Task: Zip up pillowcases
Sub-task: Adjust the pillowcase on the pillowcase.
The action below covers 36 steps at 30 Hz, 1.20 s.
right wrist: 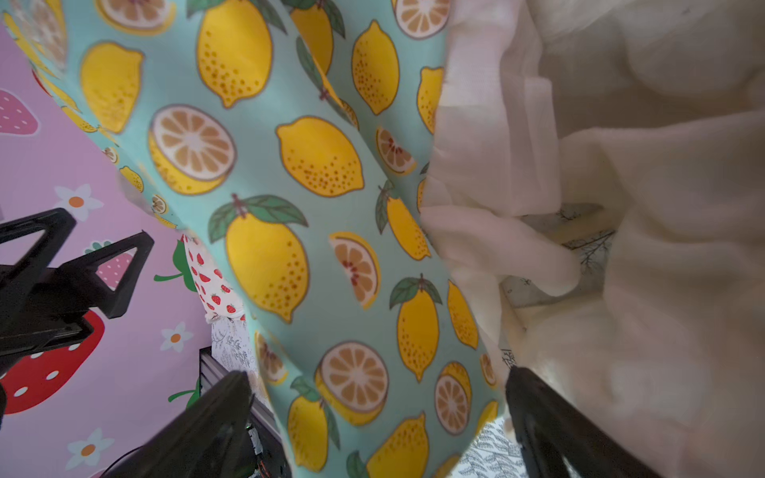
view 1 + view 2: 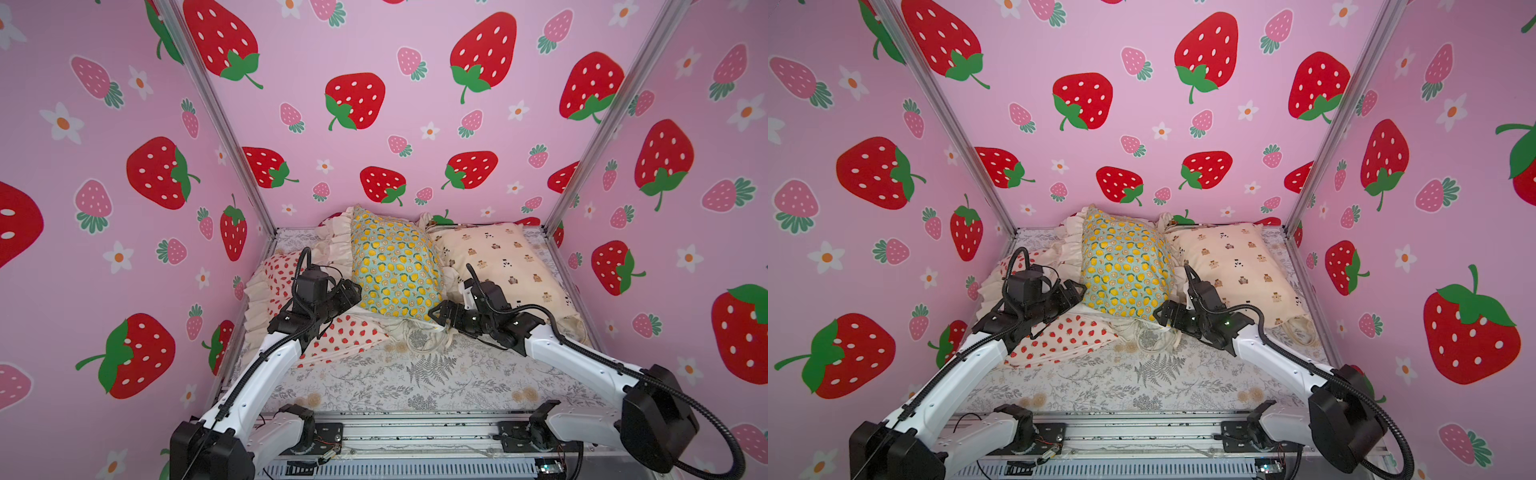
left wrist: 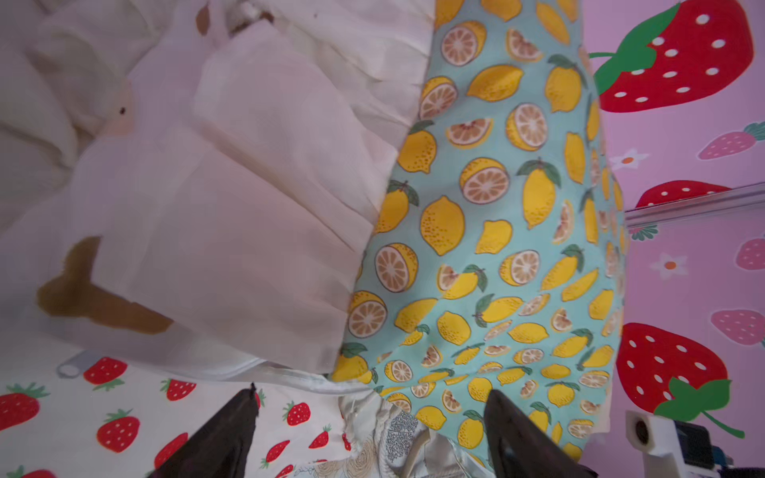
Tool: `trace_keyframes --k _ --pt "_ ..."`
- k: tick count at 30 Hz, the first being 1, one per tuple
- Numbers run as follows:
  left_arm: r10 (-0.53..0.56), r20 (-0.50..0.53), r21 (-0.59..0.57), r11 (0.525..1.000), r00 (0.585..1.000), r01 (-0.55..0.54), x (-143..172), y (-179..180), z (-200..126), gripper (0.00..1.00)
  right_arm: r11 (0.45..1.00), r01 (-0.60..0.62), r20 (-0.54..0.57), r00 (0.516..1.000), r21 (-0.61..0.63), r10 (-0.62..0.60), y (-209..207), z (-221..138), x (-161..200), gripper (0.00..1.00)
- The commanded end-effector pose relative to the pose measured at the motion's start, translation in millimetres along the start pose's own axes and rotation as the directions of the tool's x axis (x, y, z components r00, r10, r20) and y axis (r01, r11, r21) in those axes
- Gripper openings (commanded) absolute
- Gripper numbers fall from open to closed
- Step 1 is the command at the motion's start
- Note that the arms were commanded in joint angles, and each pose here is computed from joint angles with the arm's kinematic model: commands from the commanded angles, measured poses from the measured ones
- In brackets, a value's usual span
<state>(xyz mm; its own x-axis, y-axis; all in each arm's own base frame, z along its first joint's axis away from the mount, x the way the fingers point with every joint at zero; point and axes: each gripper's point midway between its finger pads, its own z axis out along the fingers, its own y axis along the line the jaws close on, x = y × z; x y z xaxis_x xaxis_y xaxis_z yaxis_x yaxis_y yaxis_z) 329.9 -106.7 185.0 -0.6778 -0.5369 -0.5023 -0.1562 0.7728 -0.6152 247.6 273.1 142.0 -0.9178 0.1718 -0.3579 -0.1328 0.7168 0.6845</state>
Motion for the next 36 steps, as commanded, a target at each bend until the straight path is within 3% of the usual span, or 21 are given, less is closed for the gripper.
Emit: trace_keyframes --k 1,4,8,23,33,36 --pt "0.041 0.045 0.097 0.994 0.998 -0.045 -17.3 -20.7 10.7 0.89 0.997 -0.010 0.046 0.999 -0.071 0.013 18.7 6.9 -19.4 1.00" --pt "0.044 0.002 0.115 0.992 0.999 -0.044 -18.2 -24.4 28.8 0.84 0.995 0.008 0.035 0.999 -0.102 -0.004 25.4 20.8 -23.8 0.96" --pt "0.048 0.017 0.166 0.985 0.999 -0.050 -24.0 -34.4 40.0 0.73 0.994 0.051 0.045 0.998 -0.096 -0.047 28.2 33.3 -32.8 0.91" --pt "0.066 0.012 0.250 0.966 0.998 -0.067 -36.1 -63.3 43.7 0.36 0.995 0.095 0.096 0.991 -0.015 -0.093 13.2 36.1 -56.0 0.69" --pt "0.093 0.046 0.310 0.945 0.995 -0.102 -53.8 -99.8 13.3 0.01 0.978 0.200 0.207 0.956 0.051 -0.206 28.2 -5.3 -92.2 0.37" --pt "0.099 0.028 0.318 0.943 0.995 -0.103 -53.0 -108.8 2.6 0.00 0.973 0.220 0.247 0.941 0.072 -0.231 32.6 -21.3 -106.5 0.29"
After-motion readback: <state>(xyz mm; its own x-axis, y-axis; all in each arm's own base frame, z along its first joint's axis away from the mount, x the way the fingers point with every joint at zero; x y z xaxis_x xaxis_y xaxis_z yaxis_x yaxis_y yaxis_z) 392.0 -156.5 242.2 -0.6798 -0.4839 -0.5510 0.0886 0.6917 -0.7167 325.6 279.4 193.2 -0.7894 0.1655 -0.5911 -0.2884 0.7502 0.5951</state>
